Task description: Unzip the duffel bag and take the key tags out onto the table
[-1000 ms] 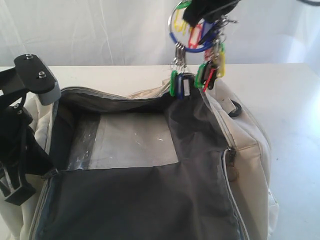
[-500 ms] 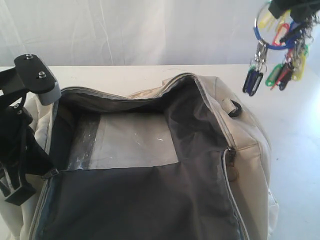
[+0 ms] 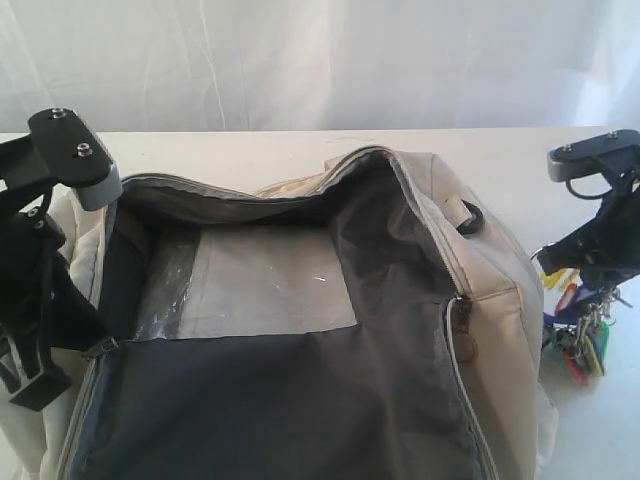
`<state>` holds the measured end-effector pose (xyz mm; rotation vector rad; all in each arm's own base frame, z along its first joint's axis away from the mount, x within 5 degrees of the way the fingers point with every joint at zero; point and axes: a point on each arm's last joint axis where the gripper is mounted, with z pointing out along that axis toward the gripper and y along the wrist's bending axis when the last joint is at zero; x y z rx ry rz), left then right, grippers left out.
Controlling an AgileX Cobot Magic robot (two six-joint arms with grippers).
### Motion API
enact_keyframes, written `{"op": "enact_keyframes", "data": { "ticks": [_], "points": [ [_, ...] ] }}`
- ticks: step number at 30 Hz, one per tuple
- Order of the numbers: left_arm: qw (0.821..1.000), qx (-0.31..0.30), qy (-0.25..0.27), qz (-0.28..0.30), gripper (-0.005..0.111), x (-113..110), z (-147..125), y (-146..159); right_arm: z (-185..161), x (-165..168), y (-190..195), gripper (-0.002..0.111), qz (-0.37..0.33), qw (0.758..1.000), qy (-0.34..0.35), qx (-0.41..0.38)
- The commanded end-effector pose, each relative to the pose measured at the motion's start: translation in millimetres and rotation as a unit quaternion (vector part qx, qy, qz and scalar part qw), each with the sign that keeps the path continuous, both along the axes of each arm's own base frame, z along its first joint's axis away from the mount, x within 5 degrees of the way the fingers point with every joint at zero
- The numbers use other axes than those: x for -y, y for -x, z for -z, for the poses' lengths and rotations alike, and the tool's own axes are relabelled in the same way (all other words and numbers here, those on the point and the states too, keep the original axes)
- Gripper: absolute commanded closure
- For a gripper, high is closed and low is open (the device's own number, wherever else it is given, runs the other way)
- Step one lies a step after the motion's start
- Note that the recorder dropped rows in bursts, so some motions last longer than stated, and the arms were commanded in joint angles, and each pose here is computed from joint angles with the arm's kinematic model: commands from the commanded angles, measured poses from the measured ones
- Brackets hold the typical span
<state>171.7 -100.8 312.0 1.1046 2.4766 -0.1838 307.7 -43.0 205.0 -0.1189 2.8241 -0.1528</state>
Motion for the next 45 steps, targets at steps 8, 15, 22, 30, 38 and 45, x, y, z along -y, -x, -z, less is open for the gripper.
{"op": "enact_keyframes", "data": {
  "ticks": [8,15,22,30,38,45],
  "points": [
    [1.000,-0.010,0.003,-0.002,0.107,-1,1,3,46,2,-9,0.092,0.037,0.998,-0.025,-0.038],
    [1.000,-0.010,0.003,-0.002,0.107,-1,1,3,22,1,-7,0.048,0.038,0.999,-0.025,-0.010],
    [1.000,-0.010,0.003,-0.002,0.107,-1,1,3,-65,-4,20,0.049,0.050,0.997,-0.032,0.053],
    [1.000,-0.007,0.003,0.002,0.107,-1,1,3,-131,-41,88,0.108,-0.073,0.972,-0.104,0.200],
    [1.000,0.012,-0.001,0.016,0.107,-1,13,1,-142,-43,121,0.108,-0.071,0.952,-0.086,0.285],
    [1.000,0.002,-0.001,0.015,0.107,-1,17,2,-148,-45,131,0.108,-0.073,0.948,-0.089,0.296]
  ]
}}
